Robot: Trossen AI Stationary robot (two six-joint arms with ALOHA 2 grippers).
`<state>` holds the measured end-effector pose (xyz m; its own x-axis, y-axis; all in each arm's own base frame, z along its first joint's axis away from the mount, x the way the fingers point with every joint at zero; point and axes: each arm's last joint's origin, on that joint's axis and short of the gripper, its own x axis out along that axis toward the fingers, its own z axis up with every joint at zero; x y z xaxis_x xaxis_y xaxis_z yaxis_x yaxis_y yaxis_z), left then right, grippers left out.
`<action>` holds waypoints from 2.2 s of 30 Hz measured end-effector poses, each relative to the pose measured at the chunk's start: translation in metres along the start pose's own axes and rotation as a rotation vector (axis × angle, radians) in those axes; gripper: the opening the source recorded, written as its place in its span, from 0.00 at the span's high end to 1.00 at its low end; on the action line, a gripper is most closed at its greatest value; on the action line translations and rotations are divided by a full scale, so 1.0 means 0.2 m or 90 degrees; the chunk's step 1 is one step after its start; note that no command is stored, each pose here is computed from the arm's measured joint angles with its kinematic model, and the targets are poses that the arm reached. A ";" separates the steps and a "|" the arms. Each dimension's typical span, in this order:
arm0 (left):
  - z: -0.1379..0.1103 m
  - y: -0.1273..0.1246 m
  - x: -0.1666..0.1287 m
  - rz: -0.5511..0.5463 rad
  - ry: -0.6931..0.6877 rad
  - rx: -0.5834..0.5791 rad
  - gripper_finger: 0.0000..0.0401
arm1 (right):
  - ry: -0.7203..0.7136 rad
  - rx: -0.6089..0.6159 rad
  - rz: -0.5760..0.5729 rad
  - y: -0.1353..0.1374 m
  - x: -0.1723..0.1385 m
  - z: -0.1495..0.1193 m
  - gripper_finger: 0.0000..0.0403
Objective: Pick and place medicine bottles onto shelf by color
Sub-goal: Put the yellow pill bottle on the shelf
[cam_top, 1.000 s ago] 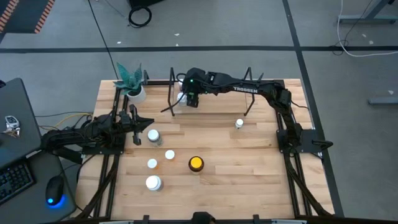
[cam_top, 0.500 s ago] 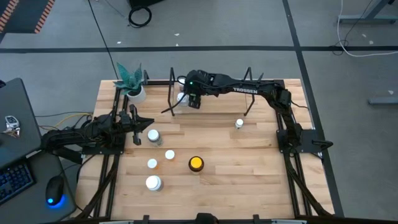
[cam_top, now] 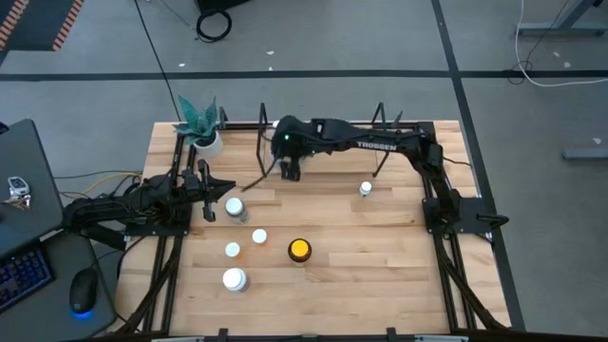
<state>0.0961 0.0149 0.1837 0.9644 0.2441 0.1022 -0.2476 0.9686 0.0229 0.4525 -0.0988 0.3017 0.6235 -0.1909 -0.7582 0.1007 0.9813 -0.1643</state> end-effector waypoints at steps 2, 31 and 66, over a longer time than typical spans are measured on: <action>0.00 0.00 0.00 0.000 0.000 0.000 0.93 | -0.012 -0.007 0.071 0.09 -0.02 0.02 0.28; 0.00 0.00 0.00 0.000 0.000 0.000 0.92 | 0.092 -0.100 0.278 1.00 -0.07 -0.15 0.02; 0.00 0.00 0.00 0.000 0.000 0.000 0.94 | 0.134 -0.150 0.222 1.03 -0.04 -0.23 0.44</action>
<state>0.0961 0.0149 0.1837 0.9643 0.2445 0.1021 -0.2480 0.9685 0.0229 0.4330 0.1044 0.2444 0.4151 0.1243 -0.9012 -0.2814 0.9596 0.0028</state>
